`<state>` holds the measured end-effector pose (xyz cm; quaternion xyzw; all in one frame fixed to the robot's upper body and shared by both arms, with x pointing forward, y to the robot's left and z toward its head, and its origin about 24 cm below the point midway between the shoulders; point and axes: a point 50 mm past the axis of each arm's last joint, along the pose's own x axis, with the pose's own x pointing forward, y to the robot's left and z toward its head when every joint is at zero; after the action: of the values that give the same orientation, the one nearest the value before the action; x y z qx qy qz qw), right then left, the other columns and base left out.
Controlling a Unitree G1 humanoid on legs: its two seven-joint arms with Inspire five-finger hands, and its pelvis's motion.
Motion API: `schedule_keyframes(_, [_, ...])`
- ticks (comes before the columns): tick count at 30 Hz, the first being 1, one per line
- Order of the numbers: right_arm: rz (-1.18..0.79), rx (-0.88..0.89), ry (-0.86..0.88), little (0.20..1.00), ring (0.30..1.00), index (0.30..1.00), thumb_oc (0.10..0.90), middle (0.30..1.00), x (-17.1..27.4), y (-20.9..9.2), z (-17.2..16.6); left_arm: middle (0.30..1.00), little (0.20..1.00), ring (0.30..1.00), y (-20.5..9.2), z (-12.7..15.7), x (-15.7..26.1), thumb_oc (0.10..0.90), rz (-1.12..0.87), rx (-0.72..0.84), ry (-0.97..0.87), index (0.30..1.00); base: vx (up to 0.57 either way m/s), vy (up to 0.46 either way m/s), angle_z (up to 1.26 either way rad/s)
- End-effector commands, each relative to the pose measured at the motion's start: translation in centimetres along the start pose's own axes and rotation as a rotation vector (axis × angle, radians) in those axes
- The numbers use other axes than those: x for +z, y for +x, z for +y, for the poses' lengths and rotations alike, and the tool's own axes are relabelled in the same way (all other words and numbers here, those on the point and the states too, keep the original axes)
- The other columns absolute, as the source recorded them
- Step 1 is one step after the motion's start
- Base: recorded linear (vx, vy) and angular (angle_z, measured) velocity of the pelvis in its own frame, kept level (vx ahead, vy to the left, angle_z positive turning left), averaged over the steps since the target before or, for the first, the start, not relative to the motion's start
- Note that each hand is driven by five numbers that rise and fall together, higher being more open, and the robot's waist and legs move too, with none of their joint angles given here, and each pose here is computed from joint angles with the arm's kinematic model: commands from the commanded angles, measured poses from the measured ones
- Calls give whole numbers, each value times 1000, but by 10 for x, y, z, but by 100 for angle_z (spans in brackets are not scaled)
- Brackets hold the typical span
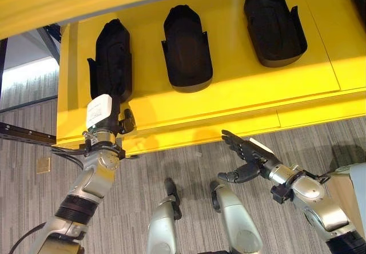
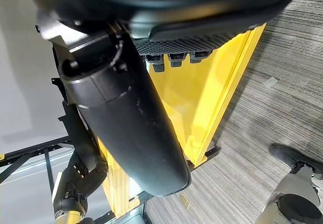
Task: Move parts from the plastic box to the shelf.
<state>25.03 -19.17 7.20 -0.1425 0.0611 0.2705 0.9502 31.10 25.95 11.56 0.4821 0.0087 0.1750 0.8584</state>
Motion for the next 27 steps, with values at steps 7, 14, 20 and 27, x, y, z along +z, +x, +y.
schedule_keyframes(7, [-235, 12, -23, 1000, 1000, 1000, 900, 1000, 40, 6, 5, 1000, 1000, 1000, -12, -6, -58, 900, 275, 42, -75, 1000, 0, 0, 0])
schedule_keyframes(14, [-237, 9, -16, 1000, 1000, 1000, 900, 1000, 41, 6, 6, 1000, 1000, 1000, -9, -7, -56, 900, 274, 53, -96, 1000, 0, 0, 0])
schedule_keyframes(20, [-236, 13, -18, 1000, 1000, 1000, 900, 1000, 41, 5, 5, 1000, 1000, 1000, -8, -12, -52, 900, 259, 40, -109, 1000, 0, 0, 0])
schedule_keyframes(27, [-235, 16, -22, 1000, 1000, 1000, 900, 1000, 41, 5, 5, 1000, 1000, 1000, -3, -10, -43, 900, 233, 36, -120, 1000, 0, 0, 0])
